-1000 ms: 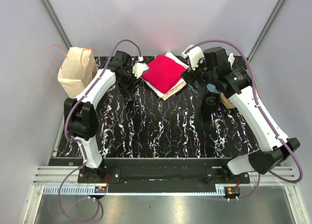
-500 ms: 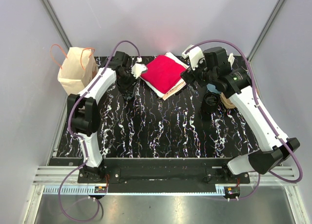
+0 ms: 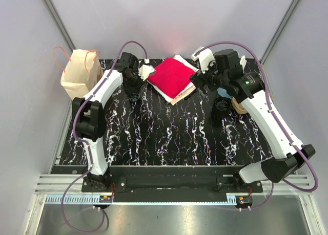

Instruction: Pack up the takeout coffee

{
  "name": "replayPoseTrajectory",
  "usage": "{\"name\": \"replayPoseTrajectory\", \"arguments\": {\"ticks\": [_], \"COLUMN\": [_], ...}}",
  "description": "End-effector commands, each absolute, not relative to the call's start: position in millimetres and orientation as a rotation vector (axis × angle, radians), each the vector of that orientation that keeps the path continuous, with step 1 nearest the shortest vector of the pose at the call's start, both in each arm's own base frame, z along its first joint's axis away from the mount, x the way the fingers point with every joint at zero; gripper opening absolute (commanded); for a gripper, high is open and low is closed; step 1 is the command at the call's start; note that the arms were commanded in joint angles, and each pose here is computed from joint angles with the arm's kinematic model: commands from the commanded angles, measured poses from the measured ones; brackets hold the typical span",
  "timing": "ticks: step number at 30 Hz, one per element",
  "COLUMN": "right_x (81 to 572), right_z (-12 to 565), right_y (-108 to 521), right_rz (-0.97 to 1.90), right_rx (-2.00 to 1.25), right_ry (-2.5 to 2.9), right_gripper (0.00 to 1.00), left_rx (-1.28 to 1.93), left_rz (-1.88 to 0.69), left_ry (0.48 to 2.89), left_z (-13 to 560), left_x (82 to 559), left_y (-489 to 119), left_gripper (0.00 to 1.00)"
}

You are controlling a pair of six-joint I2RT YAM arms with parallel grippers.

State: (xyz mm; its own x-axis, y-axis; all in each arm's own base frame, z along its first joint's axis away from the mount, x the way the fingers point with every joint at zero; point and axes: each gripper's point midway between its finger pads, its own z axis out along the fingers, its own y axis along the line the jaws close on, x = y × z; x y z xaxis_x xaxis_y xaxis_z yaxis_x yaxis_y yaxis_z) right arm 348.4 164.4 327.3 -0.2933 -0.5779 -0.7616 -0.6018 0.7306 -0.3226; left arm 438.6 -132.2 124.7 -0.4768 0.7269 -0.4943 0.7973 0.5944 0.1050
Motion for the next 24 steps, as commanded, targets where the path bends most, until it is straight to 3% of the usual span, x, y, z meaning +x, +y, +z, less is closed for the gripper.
{"name": "replayPoseTrajectory", "arguments": {"ticks": [1,24], "right_x": [350.8,351.9], "right_z": [347.0,345.7], "right_y": [165.2,161.3], "right_rz": [0.052,0.035], "right_rx": [-0.850,-0.839], "right_ry": [1.912,1.913], "right_gripper": [1.00,1.00], "left_rx": [1.165,1.129], "left_rz": [-0.152,-0.235], "left_ry": [2.255,2.192], "left_z": [145.7,156.7], "left_x": [465.2,503.4], "left_y": [-136.1,-170.8], "left_gripper": [0.17,0.15]}}
